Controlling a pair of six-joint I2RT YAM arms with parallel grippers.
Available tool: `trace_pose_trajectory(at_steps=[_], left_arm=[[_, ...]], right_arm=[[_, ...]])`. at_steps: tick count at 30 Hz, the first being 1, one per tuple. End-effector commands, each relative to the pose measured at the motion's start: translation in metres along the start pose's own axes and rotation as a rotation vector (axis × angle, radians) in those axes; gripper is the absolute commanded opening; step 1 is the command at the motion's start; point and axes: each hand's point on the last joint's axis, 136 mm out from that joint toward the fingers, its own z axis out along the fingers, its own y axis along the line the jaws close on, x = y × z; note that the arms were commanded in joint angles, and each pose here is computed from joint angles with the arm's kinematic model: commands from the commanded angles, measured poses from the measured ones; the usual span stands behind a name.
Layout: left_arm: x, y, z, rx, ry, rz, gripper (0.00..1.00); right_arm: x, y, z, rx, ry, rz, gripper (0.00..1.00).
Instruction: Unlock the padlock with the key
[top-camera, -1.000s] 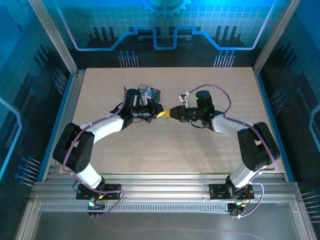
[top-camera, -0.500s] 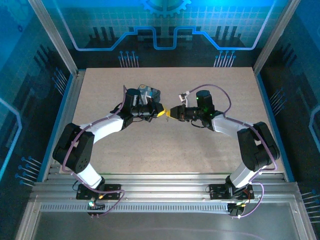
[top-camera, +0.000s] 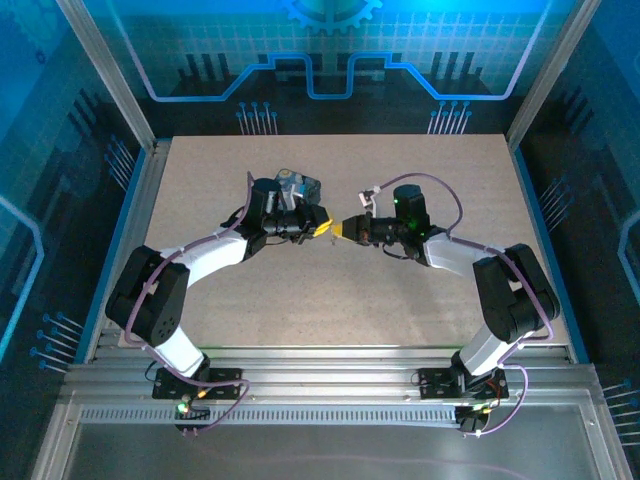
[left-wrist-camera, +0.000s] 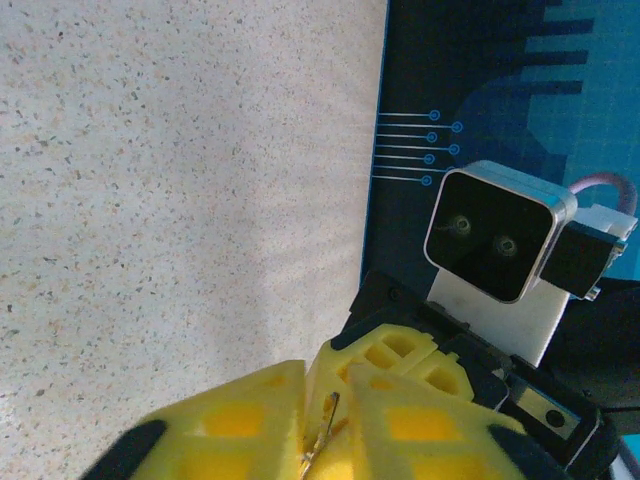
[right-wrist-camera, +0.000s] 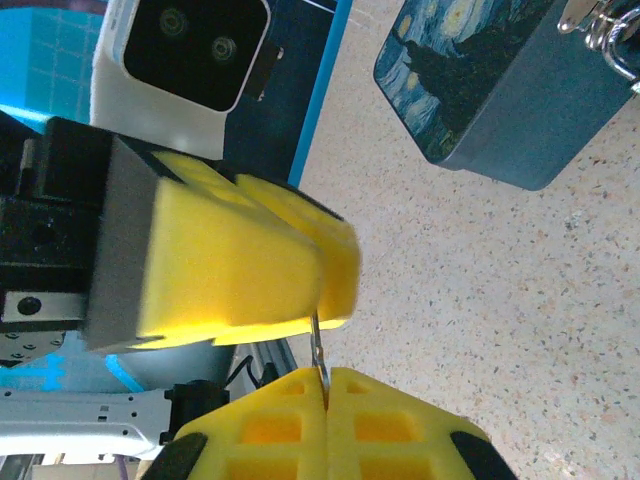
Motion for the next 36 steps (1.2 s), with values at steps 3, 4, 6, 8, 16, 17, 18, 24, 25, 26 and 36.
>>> trace_pose_trajectory(at_steps=[3,4,6,8,16,17,18,24,25,26,36], left_arm=[[-0.007,0.003,-0.009,-0.013,-0.027,0.001,0.41],[-0.008,0.003,-0.011,-0.022,-0.03,0.003,0.43],[-0.009,0.005,-0.014,-0.04,-0.037,0.013,0.47],[-0.01,0.008,-0.016,-0.068,-0.046,0.02,0.5],[-0.02,0.042,-0.021,-0.283,-0.085,0.038,0.54],[-0.023,0.041,-0.019,-0.282,-0.086,0.038,0.54],[-0.024,0.041,-0.016,-0.281,-0.084,0.034,0.54],[-0.041,0.053,0.002,-0.332,-0.1,0.014,0.54],[-0.045,0.056,0.004,-0.344,-0.106,0.012,0.54],[-0.047,0.058,0.005,-0.357,-0.111,0.012,0.54],[-0.074,0.091,-0.008,-0.538,-0.213,0.022,0.54]], right_arm=[[0.006,-0.002,-0.004,0.019,0.026,-0.05,0.0],[0.007,-0.003,-0.004,0.031,0.031,-0.055,0.0],[0.011,-0.007,-0.005,0.055,0.044,-0.054,0.0],[0.013,-0.009,-0.006,0.07,0.054,-0.061,0.0],[0.013,-0.018,-0.009,0.138,0.074,-0.08,0.0],[0.013,-0.019,-0.009,0.147,0.077,-0.08,0.0],[0.013,-0.022,-0.01,0.158,0.078,-0.079,0.0],[0.014,-0.03,-0.013,0.203,0.081,-0.071,0.0],[0.014,-0.031,-0.015,0.21,0.082,-0.071,0.0],[0.014,-0.031,-0.015,0.214,0.082,-0.074,0.0],[0.013,-0.034,-0.016,0.227,0.091,-0.074,0.0]])
